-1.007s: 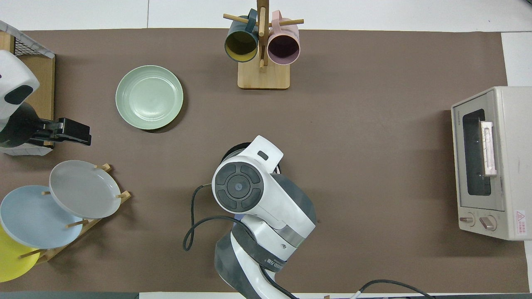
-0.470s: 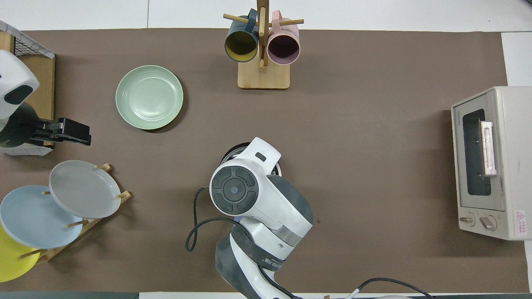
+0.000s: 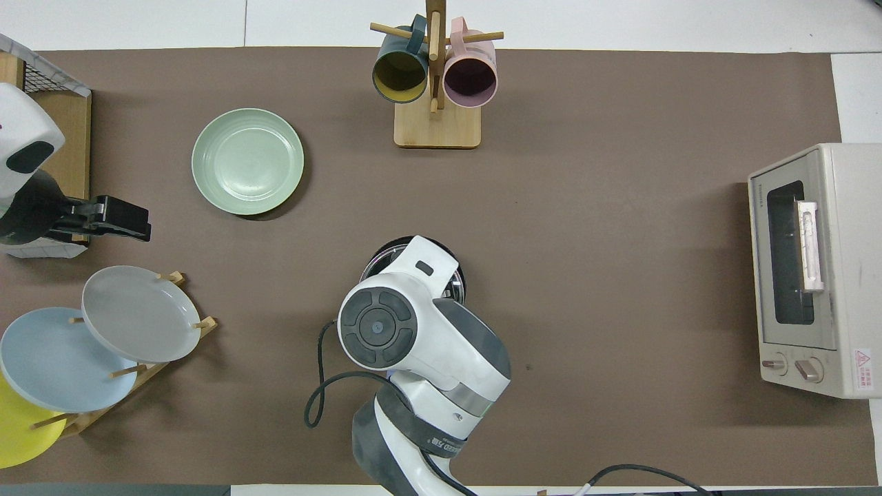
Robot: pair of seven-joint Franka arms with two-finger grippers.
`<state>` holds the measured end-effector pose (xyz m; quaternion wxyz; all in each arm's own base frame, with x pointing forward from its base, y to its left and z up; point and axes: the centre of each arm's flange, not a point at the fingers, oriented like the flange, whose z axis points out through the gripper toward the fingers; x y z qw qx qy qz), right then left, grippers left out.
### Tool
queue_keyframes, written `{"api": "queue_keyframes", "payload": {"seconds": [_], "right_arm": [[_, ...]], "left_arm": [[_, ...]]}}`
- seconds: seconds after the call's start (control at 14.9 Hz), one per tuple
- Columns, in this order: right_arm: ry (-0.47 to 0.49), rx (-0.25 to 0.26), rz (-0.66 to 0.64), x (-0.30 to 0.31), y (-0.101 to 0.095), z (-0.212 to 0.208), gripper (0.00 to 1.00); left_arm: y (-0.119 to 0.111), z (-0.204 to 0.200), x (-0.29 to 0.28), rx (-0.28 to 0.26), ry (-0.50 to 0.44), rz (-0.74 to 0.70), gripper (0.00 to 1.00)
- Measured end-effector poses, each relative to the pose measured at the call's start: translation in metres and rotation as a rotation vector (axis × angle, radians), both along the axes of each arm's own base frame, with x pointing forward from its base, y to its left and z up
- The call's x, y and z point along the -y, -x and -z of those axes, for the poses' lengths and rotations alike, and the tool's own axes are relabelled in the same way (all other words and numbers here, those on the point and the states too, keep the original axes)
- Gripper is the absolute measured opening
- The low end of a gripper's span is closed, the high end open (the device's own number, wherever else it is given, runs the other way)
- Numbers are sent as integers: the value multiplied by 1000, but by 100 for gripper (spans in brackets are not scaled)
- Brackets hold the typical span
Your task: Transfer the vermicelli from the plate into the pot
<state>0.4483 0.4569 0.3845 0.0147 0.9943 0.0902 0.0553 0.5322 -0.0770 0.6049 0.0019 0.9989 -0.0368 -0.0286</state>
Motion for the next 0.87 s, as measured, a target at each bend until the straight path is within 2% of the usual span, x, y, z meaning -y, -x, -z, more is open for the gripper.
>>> {"api": "queue_keyframes", "payload": {"seconds": [0.4,0.81,0.87], "right_arm": [[14,19,-13,1,-1,-1,46],[-1,30,4,8,-11,-3,46],[-1,38,12,13,-17,-2,46]], "left_arm": [[0,0,0,0,0,0,100],[0,0,0,0,0,0,100],[0,0,0,0,0,0,100]]}}
